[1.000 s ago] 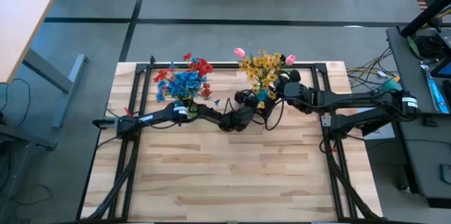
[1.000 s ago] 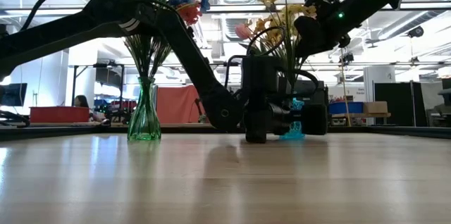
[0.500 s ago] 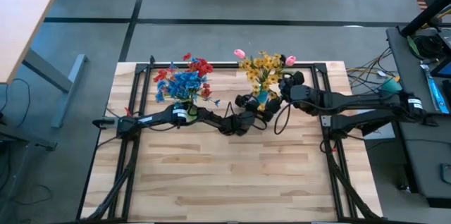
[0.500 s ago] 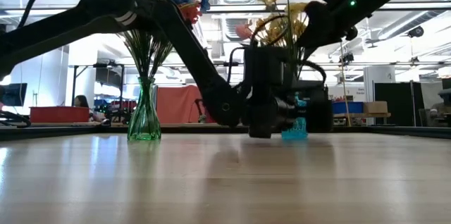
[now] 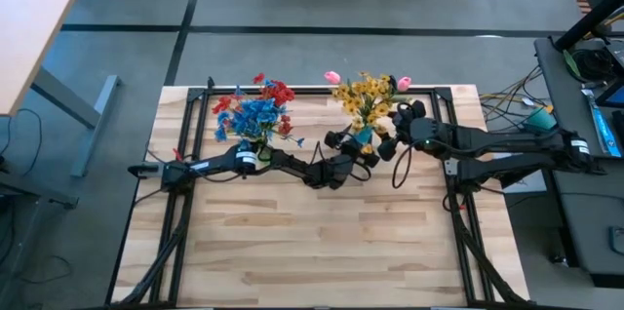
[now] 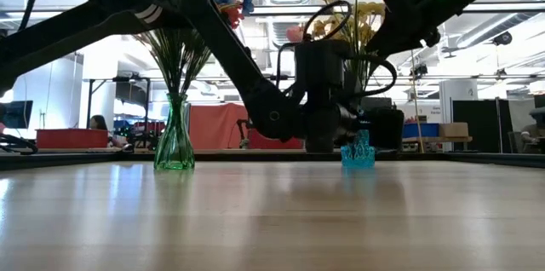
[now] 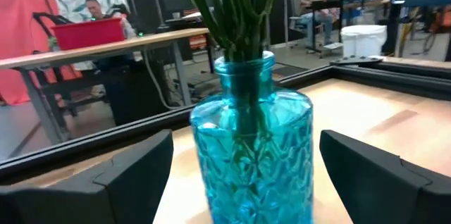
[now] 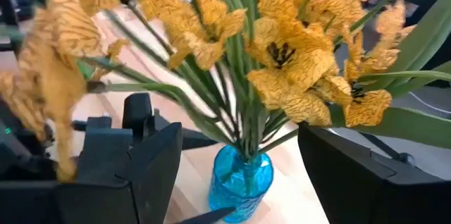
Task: Sort flowers into vase by color
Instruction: Put the yellow flowers into the blue vase, then return to Home Position
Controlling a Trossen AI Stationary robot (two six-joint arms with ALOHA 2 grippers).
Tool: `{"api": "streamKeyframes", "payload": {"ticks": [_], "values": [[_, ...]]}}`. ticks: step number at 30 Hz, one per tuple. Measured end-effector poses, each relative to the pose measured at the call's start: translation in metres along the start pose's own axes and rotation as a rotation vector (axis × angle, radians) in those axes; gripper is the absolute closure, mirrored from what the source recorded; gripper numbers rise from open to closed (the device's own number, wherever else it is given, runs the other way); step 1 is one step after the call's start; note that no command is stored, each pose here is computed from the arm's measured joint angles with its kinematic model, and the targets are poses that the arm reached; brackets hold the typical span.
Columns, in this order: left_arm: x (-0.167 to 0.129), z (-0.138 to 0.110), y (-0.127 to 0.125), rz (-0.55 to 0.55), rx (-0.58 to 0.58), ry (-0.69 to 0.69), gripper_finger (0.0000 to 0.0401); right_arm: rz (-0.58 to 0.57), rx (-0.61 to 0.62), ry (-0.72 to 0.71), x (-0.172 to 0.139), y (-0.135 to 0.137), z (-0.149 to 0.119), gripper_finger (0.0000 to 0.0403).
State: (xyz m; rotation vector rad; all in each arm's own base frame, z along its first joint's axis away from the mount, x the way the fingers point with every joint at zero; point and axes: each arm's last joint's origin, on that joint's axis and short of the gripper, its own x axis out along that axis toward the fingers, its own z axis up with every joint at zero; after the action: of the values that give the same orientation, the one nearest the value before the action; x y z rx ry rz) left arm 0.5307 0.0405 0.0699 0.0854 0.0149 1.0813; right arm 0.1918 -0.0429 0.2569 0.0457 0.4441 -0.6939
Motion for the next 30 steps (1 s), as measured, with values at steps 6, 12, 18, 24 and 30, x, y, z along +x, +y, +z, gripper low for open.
{"api": "streamKeyframes", "payload": {"ticks": [6,12,18,24,30], "values": [[-0.008,0.009,-0.004,-0.003,0.018,-0.008,0.0062,0.013,0.003,0.023,-0.005,-0.002,-0.002,0.0126],[-0.024,0.02,-0.013,-0.014,0.055,-0.016,0.0062,0.01,0.001,0.058,-0.012,-0.006,-0.006,0.0126],[-0.05,0.031,-0.021,0.012,0.093,-0.011,0.0062,0.044,0.019,0.041,-0.024,-0.006,-0.006,0.0126],[-0.092,0.054,-0.023,-0.065,0.031,-0.029,0.0062,0.111,0.005,0.01,-0.037,-0.001,-0.005,0.0126],[-0.156,0.089,-0.019,-0.216,0.142,-0.106,0.0062,0.238,0.011,-0.032,-0.057,0.01,-0.006,0.0126]]}}
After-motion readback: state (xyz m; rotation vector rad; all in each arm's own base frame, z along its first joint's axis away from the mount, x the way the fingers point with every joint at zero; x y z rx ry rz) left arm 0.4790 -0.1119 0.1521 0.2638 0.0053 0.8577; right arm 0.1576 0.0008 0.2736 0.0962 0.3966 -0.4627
